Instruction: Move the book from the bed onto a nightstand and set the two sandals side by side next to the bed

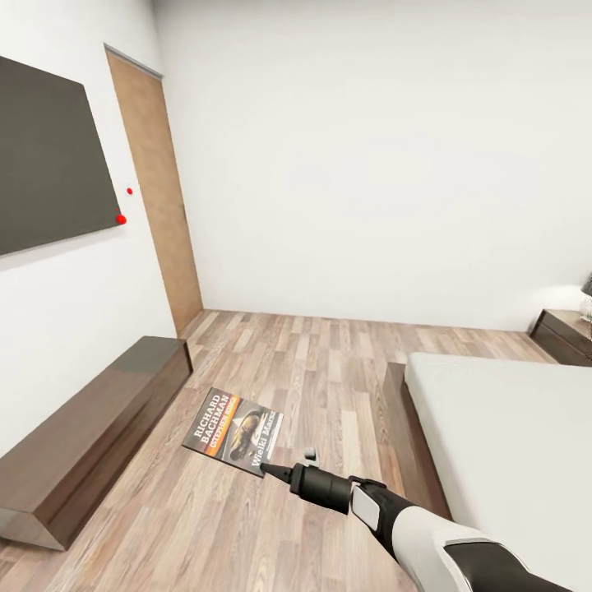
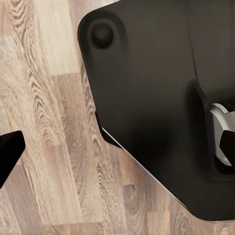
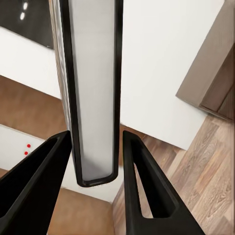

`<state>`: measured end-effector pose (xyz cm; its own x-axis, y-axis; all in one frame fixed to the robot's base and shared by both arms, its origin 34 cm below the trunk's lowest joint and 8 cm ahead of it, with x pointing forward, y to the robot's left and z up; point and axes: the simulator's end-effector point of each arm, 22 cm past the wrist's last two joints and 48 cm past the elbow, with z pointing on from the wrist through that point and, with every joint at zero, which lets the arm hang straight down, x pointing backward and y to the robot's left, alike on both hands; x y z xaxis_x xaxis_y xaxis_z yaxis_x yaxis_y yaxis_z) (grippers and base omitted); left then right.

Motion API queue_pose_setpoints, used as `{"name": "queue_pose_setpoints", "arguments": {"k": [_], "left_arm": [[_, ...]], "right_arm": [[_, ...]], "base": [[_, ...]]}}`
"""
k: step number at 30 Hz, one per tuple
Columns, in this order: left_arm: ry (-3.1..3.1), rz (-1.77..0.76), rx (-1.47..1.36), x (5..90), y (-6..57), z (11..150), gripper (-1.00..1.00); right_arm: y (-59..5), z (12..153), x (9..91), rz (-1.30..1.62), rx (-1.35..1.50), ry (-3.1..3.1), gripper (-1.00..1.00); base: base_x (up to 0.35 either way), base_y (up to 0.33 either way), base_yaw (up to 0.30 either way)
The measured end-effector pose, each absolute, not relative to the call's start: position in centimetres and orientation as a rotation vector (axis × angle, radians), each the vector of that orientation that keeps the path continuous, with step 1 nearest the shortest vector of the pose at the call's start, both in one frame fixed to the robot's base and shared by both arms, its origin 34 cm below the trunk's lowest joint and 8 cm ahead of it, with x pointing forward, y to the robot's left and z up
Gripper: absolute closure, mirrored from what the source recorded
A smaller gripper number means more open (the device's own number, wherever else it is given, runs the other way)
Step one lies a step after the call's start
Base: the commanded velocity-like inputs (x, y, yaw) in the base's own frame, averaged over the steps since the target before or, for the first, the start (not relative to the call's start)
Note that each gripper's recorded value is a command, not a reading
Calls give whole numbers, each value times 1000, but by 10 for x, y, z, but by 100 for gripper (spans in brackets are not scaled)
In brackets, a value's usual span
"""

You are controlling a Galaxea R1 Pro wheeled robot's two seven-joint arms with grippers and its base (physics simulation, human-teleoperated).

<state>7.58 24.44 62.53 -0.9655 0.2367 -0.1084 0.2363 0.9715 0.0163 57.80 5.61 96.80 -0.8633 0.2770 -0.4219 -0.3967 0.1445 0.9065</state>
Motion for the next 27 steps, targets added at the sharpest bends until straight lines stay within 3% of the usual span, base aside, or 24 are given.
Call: {"name": "queue_pose_setpoints", "arguments": {"k": [27], "left_arm": [[3009, 0, 378, 75, 243, 625, -100]], "right_arm": [[56, 968, 578, 1770, -114, 1929, 100]], "base": [[336, 0, -26]]}}
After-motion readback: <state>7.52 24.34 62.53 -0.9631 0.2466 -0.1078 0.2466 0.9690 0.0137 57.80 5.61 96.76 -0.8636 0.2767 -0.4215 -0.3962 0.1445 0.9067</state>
